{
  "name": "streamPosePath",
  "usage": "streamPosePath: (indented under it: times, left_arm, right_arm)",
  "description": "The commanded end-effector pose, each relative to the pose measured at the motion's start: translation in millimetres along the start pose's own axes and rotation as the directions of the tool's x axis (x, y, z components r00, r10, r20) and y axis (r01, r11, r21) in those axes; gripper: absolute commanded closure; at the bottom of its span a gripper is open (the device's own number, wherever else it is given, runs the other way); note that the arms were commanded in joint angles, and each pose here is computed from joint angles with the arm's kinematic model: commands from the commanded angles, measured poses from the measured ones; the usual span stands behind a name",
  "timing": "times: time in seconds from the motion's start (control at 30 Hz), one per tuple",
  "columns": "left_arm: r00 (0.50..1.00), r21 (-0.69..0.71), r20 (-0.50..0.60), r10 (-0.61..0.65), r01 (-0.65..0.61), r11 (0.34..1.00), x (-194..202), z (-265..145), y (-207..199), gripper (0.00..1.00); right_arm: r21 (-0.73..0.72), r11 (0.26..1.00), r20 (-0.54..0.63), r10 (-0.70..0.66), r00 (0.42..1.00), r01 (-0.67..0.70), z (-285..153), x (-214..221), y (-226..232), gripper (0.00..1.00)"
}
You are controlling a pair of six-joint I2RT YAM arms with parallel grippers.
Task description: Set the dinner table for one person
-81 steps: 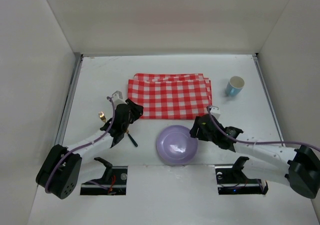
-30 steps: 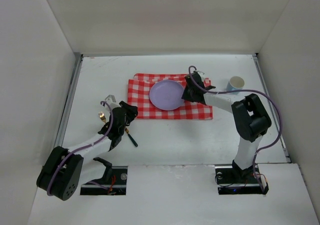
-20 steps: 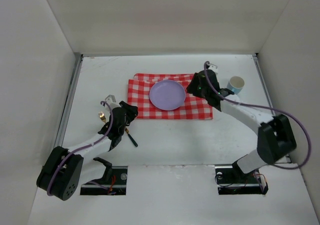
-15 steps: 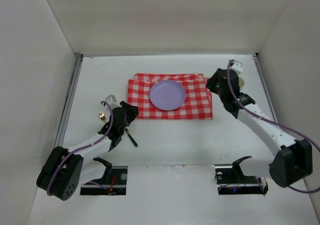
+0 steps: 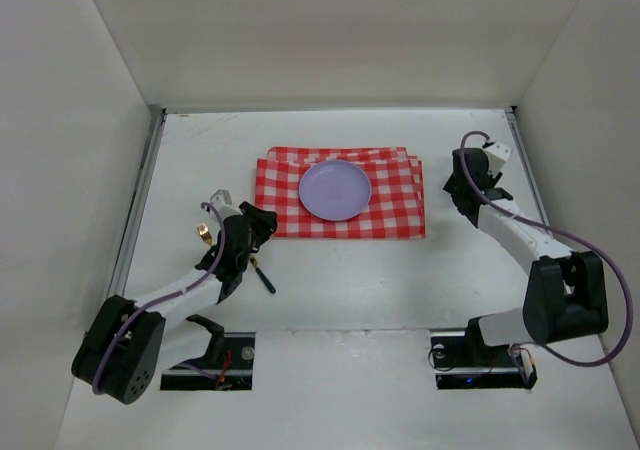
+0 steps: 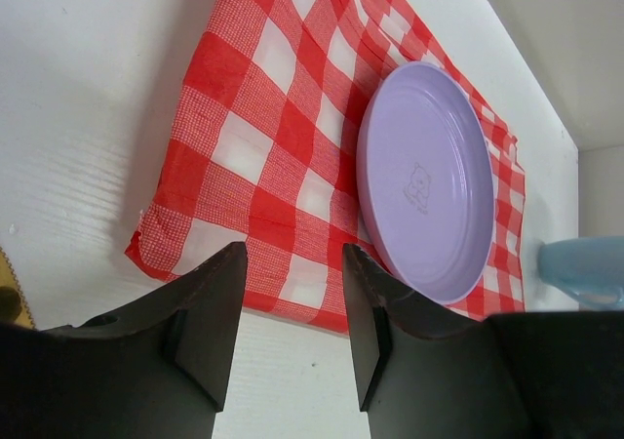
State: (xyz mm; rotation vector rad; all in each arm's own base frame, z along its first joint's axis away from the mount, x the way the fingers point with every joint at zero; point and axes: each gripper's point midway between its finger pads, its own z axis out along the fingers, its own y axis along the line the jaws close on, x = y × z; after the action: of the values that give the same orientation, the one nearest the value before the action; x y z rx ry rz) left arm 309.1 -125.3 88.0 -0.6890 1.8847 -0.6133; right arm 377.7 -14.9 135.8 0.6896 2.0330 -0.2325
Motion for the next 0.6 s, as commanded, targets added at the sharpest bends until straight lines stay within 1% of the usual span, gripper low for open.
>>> streamPosePath:
  times: [0.0,0.13,0.23,0.43,0.5,0.57]
  left_arm:
    - [1.000,0.045,0.020,-0.013,0.012,0.999,-4.0,1.3,-11.0,0.59]
    - [1.000,0.047,0.018,-0.011,0.010,0.999,-3.3,2.8,-11.7,0.59]
    - [1.000,0.051,0.020,-0.014,0.013,0.999,-3.8,1.3,-11.6,0.59]
    - [1.000,0.045,0.004,-0.013,0.013,0.999,1.5,3.4,-10.8,0.58]
    - [1.000,0.051,-0.003,-0.012,0.012,0.999,4.2,4.4,-12.5,0.58]
    - [1.000,0.056,-0.010,-0.012,0.013,0.998,6.4,4.4,-13.3,0.58]
  right_arm:
    - [-0.029,1.000,0.058,0.002,0.998,0.000,7.8,-21.0,10.4,0.43]
    - [-0.043,0.999,0.045,0.014,0.999,-0.012,24.2,-20.7,16.4,0.44]
    - [-0.014,1.000,0.036,0.025,0.999,-0.024,42.0,-18.0,13.4,0.47]
    - [-0.005,0.998,0.072,0.061,0.996,-0.060,60.0,-26.1,8.4,0.50]
    - [0.000,0.998,0.074,0.065,0.995,-0.065,64.3,-26.6,7.3,0.54]
    - [0.002,0.998,0.076,0.062,0.995,-0.062,67.8,-26.1,7.8,0.59]
